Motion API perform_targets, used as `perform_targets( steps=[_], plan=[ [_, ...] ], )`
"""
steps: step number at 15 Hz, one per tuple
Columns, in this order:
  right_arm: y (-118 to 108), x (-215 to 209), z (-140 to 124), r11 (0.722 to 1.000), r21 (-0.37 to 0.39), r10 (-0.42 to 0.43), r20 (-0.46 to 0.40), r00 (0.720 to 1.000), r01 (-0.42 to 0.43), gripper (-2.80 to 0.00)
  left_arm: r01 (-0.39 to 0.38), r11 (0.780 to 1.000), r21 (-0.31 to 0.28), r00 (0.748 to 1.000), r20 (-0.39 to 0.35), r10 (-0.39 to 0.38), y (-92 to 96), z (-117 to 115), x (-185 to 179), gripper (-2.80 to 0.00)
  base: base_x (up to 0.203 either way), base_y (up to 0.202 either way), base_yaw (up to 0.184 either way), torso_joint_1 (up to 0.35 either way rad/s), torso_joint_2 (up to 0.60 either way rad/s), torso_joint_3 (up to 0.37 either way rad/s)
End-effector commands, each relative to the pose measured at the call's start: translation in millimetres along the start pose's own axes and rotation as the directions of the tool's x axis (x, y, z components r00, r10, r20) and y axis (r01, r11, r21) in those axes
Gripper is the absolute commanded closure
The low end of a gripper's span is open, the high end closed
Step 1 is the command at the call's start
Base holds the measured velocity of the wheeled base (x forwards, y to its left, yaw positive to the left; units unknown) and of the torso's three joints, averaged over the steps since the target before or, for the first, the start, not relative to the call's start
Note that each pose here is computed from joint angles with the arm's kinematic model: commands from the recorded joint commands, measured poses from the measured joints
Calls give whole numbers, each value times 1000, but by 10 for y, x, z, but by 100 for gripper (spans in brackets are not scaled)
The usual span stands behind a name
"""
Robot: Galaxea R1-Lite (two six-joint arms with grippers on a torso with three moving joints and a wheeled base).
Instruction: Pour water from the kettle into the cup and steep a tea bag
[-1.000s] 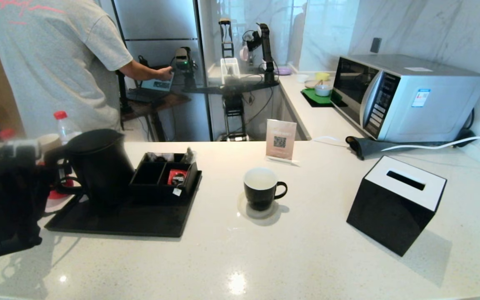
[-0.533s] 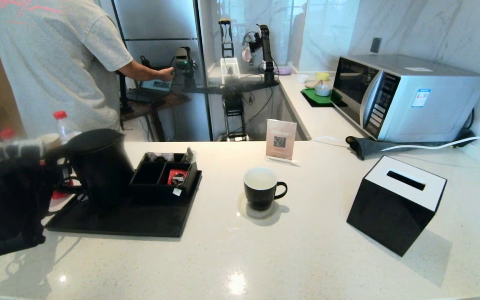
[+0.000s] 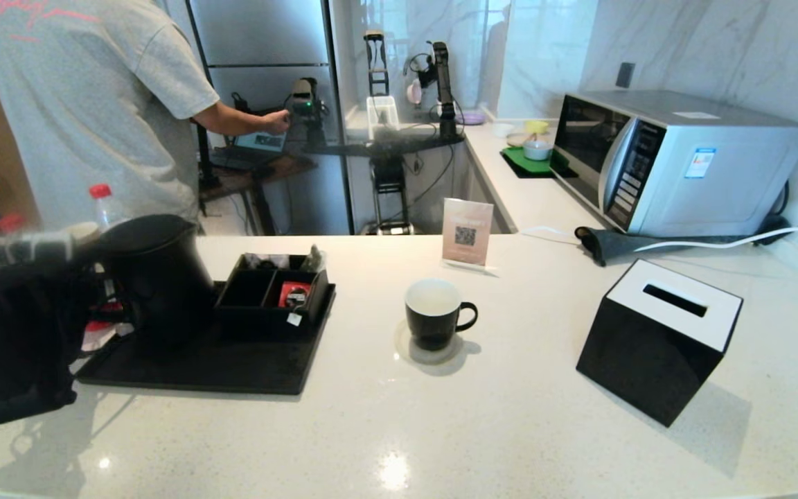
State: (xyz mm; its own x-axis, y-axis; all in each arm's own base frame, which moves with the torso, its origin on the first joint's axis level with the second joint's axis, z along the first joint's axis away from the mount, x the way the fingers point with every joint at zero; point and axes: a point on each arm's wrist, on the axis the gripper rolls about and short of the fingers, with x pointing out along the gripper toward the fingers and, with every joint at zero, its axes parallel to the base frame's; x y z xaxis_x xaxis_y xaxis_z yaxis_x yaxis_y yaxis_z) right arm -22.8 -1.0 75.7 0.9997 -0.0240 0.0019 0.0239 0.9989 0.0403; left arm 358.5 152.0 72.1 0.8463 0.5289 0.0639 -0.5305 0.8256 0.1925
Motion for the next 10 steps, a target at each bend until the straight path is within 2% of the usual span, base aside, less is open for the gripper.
perform_targets(
  steps=[1,7,10],
  plan=[
    [0,0,1,1000,0,1,1,1000,-1,0,-1,1000,-8,999,50,1,-24,59,-10,0,0,0,0,0,0,0],
    [0,0,1,1000,0,1,1,1000,-1,0,15,1000,-21,998,57,-14,-83,87,-24,0,0,0,0,0,0,0],
    [0,0,0,1000,0,1,0,1000,-1,0,17,997,-73,997,79,-11,-57,175,-38,0,0,0,0,0,0,0]
  ],
)
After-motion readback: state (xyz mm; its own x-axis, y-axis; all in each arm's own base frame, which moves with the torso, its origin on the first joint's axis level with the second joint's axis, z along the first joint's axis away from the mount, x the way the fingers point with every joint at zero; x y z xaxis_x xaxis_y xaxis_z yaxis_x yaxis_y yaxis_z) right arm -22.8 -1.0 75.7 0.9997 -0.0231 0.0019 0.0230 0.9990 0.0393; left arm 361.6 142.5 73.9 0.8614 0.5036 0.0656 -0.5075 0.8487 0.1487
